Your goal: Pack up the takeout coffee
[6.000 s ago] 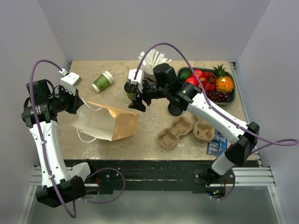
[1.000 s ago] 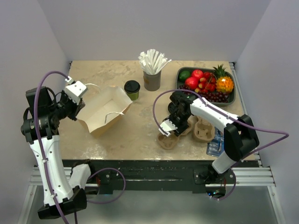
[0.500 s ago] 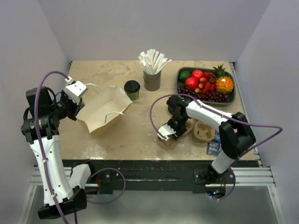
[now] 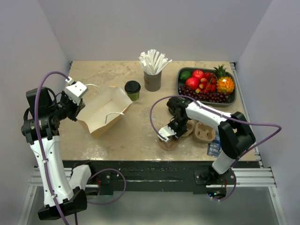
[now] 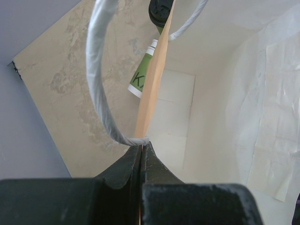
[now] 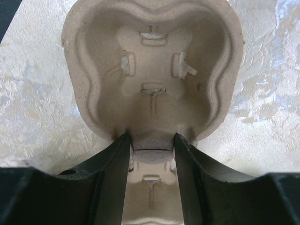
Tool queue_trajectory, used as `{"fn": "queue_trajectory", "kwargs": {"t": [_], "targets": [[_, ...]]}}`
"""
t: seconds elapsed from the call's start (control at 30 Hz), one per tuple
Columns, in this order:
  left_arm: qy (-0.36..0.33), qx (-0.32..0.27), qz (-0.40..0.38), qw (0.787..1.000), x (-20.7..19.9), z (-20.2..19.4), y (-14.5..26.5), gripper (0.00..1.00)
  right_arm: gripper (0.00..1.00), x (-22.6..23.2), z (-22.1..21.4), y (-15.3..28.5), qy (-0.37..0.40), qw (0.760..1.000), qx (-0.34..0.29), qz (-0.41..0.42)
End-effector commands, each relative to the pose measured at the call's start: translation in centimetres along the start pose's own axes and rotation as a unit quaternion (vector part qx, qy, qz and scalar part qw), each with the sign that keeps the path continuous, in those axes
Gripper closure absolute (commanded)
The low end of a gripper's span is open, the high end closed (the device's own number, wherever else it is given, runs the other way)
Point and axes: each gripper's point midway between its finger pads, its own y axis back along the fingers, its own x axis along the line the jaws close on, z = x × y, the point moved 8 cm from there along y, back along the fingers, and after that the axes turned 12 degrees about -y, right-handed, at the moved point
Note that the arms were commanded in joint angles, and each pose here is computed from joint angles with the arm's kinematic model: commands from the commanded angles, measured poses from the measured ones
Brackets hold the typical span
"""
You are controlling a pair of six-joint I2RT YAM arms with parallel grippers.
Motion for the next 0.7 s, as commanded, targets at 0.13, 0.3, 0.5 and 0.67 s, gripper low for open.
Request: {"fn": "queue_trajectory", "kwargs": {"t": [0.13,0.3,0.5,0.67], "targets": [[-0.010,-0.019,0.007,1.000,0.4,0.6,-0.1,1.00,0.76,0.3,0.6,0.0,-0.025,1.000,0.000,-0.002],[-0.029,-0.007,0.020,0.999,0.7,0.5,0.2,1.00,0.85,1.1,3.7,5.1,-0.045,0.996,-0.048,-0.058],[-0.066,-0.016,0.040,0.997,1.0,1.2,1.0,1.00,1.00,2.3,8.9,13.2,-0.080,0.973,-0.150,-0.157],[-0.111,-0.024,0.034,0.993,1.2,1.6,1.2,1.00,1.00,0.7,12.6,20.9,-0.080,0.920,-0.253,-0.289]]}}
